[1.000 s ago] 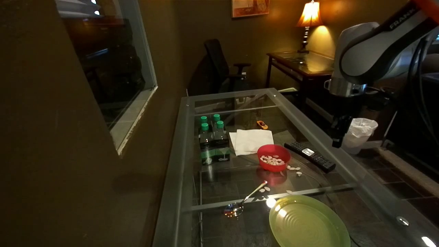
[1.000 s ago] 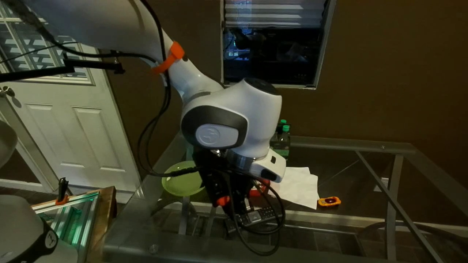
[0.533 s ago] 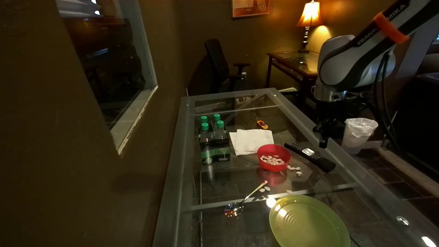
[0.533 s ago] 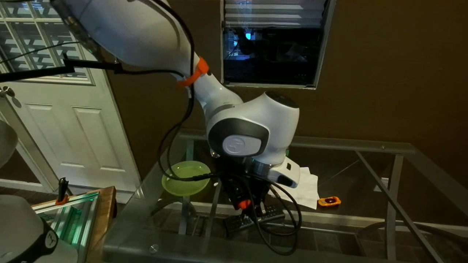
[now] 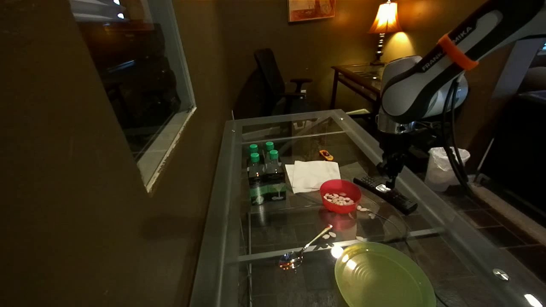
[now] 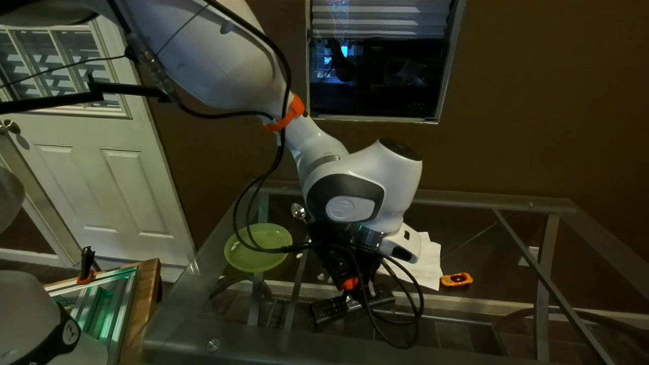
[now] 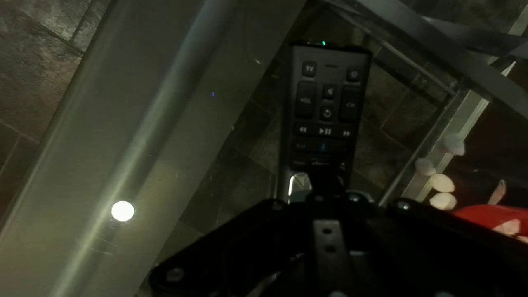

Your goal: Press a button on the remote

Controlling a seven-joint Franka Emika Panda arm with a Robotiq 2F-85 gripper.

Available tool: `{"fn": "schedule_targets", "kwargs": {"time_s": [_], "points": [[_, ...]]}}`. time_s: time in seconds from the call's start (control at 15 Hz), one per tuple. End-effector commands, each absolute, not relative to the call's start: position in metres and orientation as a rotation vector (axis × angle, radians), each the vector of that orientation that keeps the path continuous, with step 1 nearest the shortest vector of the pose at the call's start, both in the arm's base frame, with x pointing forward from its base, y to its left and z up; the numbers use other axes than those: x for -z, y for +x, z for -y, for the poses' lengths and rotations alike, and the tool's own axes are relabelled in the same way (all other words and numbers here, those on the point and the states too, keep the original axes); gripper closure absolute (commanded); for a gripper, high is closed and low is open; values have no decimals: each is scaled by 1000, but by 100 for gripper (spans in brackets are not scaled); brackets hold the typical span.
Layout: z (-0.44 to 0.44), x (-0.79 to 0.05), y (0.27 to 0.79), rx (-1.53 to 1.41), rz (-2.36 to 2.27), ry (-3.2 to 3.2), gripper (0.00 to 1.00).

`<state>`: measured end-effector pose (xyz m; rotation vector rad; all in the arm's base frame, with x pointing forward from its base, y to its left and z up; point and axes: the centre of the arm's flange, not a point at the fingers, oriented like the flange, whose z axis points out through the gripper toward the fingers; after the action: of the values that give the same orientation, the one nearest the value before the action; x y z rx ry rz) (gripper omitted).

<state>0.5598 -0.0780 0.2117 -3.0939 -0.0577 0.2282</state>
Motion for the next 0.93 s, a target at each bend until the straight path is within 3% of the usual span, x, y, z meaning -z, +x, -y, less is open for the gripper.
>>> {"fn": "schedule_targets", "kwargs": {"time_s": [0.0, 0.87], "points": [[79, -204, 573, -232, 27, -3081, 100], [87, -178, 575, -296, -9, -3078, 100]]}}
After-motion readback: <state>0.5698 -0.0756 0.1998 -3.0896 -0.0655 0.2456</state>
